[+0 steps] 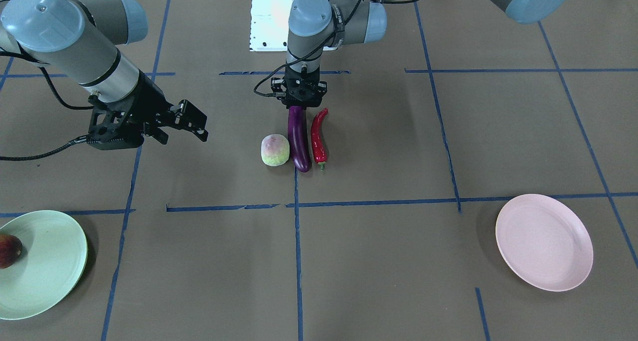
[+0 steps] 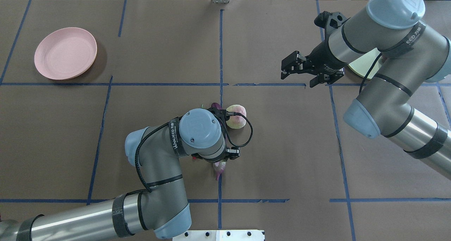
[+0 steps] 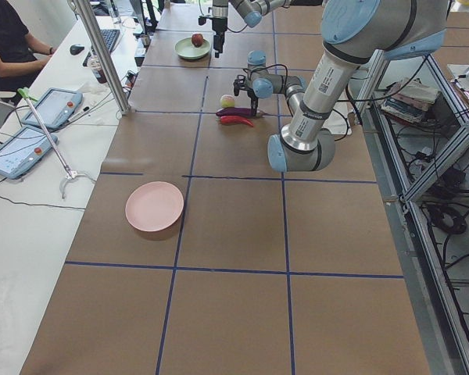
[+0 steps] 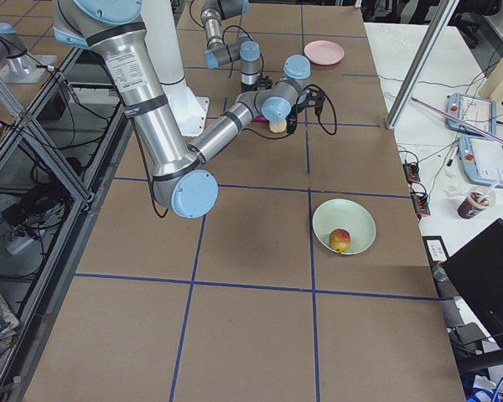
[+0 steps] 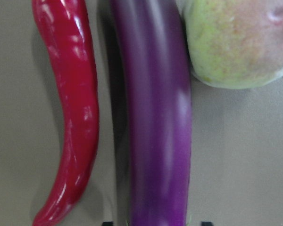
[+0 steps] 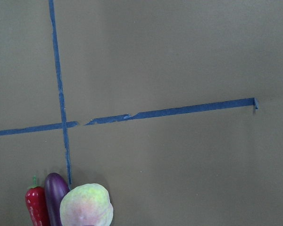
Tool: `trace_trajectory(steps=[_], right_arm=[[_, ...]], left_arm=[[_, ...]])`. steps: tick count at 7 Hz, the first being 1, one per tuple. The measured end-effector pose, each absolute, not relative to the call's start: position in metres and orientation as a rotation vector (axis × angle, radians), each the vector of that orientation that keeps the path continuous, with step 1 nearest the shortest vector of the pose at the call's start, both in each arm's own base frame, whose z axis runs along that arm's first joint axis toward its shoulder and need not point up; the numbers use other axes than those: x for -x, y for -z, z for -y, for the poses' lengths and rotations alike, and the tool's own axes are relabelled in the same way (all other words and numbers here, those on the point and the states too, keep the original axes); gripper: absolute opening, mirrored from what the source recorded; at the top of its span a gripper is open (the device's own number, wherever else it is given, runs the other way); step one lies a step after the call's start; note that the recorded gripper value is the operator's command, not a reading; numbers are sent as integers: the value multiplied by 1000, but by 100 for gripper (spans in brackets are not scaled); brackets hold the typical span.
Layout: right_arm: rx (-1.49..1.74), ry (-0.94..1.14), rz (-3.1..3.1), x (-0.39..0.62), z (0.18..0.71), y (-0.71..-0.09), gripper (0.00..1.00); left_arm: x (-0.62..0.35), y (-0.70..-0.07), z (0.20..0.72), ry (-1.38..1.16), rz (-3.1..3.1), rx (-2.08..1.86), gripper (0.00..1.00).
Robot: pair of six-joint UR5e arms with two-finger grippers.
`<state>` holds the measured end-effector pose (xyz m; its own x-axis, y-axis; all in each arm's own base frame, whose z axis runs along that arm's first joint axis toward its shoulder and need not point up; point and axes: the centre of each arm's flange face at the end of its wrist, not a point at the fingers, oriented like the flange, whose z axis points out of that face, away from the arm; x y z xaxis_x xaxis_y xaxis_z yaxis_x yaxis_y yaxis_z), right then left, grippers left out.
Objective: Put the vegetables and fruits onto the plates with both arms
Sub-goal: 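Grasp the purple eggplant with the left gripper while the right gripper withdraws, then carry the eggplant to the pink plate while the right gripper approaches the peach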
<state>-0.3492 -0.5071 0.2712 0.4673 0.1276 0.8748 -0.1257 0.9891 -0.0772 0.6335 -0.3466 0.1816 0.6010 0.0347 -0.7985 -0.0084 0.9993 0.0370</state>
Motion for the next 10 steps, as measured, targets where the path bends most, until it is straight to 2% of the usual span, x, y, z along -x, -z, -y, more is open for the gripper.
trace_trajectory(steps=[2, 4, 7, 10], right_arm=[[10, -159, 1067, 356, 505, -273, 100], [18, -179, 1058, 374, 496, -269, 100], [57, -258, 1046, 423, 470, -247, 100], [65, -288, 979, 455, 451, -244, 100]], left_arm=[[-587, -168, 370, 31, -972, -70, 0], [-495, -190, 411, 170, -991, -119, 0], [-397, -262, 507, 398, -863, -155, 0], [-311, -374, 621, 394, -684, -132, 2]])
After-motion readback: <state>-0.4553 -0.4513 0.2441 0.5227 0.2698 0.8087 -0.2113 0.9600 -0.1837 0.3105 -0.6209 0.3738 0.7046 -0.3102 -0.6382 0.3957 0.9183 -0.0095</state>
